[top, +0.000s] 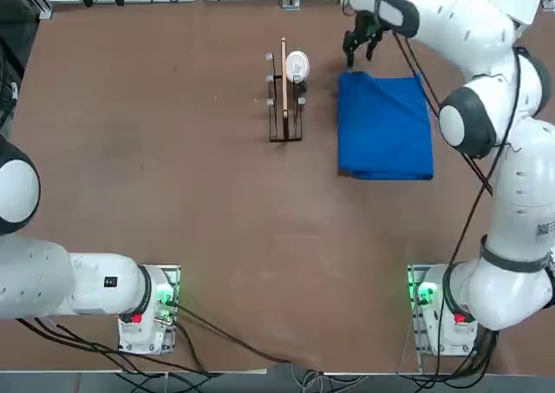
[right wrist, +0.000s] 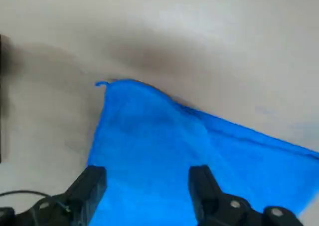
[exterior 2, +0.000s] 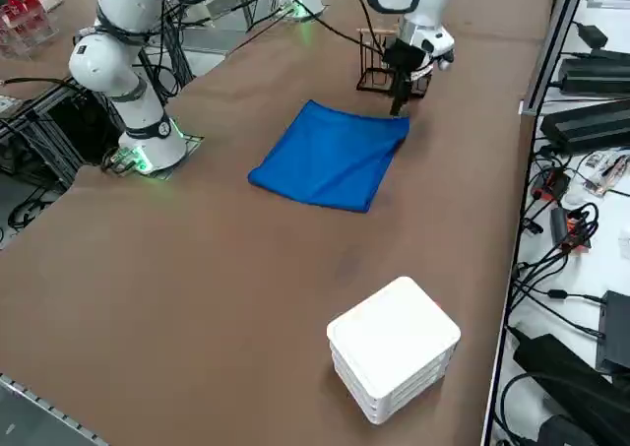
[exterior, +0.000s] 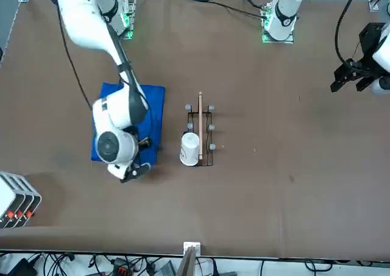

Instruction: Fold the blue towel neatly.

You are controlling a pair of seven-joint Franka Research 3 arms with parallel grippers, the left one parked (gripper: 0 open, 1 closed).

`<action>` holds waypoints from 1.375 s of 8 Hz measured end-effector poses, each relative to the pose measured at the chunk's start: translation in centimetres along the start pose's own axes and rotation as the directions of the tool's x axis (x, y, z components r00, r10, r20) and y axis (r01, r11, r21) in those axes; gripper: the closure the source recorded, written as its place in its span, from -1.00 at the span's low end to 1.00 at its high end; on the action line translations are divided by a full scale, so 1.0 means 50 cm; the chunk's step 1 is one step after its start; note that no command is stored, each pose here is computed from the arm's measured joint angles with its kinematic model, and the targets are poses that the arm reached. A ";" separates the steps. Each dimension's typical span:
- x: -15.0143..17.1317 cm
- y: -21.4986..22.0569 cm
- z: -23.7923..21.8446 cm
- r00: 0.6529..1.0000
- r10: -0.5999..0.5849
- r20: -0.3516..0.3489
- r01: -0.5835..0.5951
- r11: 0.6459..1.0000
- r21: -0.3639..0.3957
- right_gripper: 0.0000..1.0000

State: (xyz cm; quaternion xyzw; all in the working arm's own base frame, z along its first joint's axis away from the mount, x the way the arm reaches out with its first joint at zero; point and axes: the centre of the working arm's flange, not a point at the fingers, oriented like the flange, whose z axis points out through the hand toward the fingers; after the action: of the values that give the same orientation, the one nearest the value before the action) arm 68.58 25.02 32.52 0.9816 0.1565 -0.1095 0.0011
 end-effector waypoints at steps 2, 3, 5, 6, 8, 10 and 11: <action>-0.061 0.051 -0.148 0.999 0.039 -0.024 -0.039 0.999 -0.005 -1.00; -0.097 0.075 -0.219 0.997 0.059 -0.053 -0.059 0.998 -0.008 -1.00; -0.169 0.129 -0.337 0.987 0.105 -0.122 -0.107 0.994 -0.007 -1.00; -0.201 0.159 -0.386 0.979 0.131 -0.157 -0.133 0.991 -0.005 -1.00; -0.252 0.208 -0.454 0.963 0.172 -0.209 -0.176 0.984 0.000 -1.00; -0.308 0.245 -0.510 0.952 0.207 -0.227 -0.211 0.978 0.007 -1.00; -0.340 0.275 -0.533 0.945 0.235 -0.228 -0.239 0.971 0.011 -1.00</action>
State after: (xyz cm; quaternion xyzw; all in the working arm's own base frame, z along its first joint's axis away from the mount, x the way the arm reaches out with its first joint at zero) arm 62.78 7.71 61.73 0.9993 0.0373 0.0062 0.0046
